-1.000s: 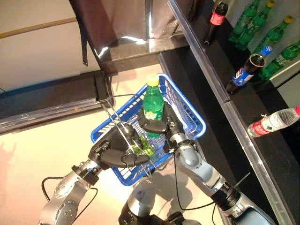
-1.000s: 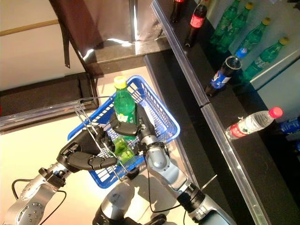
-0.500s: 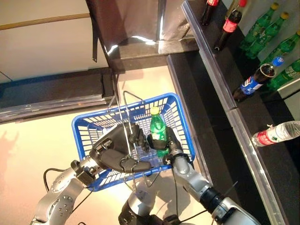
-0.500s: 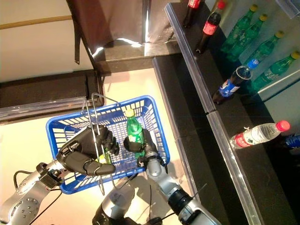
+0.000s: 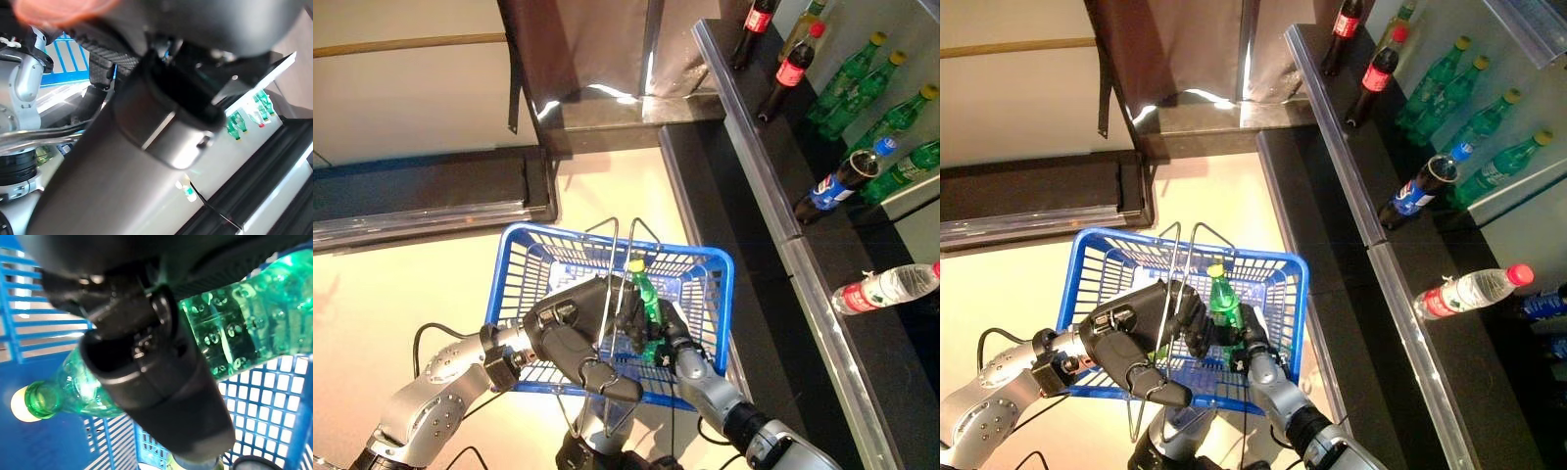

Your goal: Pick up the drink and place into the basket.

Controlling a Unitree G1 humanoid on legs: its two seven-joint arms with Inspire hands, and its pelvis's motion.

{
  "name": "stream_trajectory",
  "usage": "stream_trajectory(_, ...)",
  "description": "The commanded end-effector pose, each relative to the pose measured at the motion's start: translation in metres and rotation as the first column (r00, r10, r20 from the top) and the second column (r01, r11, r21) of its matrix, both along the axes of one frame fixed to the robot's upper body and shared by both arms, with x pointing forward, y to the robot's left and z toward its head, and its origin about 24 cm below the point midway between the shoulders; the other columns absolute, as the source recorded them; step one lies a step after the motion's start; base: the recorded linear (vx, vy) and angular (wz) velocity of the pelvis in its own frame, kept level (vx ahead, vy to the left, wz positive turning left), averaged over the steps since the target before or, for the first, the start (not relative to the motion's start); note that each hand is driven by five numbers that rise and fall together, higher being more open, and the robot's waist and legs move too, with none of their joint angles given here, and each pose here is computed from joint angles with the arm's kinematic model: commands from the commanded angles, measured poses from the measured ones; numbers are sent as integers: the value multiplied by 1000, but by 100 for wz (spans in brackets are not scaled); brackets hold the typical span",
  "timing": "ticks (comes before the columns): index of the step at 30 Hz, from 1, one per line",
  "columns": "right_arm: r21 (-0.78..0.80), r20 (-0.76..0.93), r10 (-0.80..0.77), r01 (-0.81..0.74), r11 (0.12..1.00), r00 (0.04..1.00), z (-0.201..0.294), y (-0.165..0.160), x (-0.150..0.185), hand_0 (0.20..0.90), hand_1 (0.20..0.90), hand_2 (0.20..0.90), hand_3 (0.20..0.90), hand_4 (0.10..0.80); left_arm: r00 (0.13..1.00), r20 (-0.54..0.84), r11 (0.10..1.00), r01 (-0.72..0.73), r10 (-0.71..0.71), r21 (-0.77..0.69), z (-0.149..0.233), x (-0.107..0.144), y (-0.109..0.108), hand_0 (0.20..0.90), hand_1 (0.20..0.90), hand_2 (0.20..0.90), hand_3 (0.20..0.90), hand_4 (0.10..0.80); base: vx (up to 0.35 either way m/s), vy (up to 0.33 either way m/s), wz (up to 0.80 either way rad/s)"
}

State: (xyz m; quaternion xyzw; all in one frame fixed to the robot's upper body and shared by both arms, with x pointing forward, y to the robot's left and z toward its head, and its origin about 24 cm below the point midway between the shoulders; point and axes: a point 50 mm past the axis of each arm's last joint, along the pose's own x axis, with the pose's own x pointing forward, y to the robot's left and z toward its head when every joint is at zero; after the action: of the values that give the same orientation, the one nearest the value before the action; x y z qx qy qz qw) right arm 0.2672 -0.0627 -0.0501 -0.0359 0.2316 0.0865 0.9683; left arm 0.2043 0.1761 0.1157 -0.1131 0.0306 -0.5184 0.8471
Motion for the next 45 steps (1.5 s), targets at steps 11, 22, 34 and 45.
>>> stream_trajectory(11,-28,-399,-74,68,997,914,-55,-11,-33,361,361,361,271,171,750,624,818,490,-218,-302,116,-40,-50,300,300,300,200,100,25,-27,6)
stream_trajectory(22,20,-286,-92,102,995,954,-42,-4,-23,900,900,900,900,800,822,560,862,355,-103,-362,116,-30,-40,300,300,300,200,100,8,-8,-1)
stream_trajectory(34,103,165,-78,61,993,983,43,-2,-18,900,900,900,900,800,855,499,910,84,144,-407,107,-21,1,300,300,300,200,100,-17,-41,-8)
stream_trajectory(45,181,423,-185,118,977,887,123,-58,-23,900,900,900,900,800,798,447,902,-268,405,-338,83,-24,44,300,300,300,200,100,-47,-4,-15)
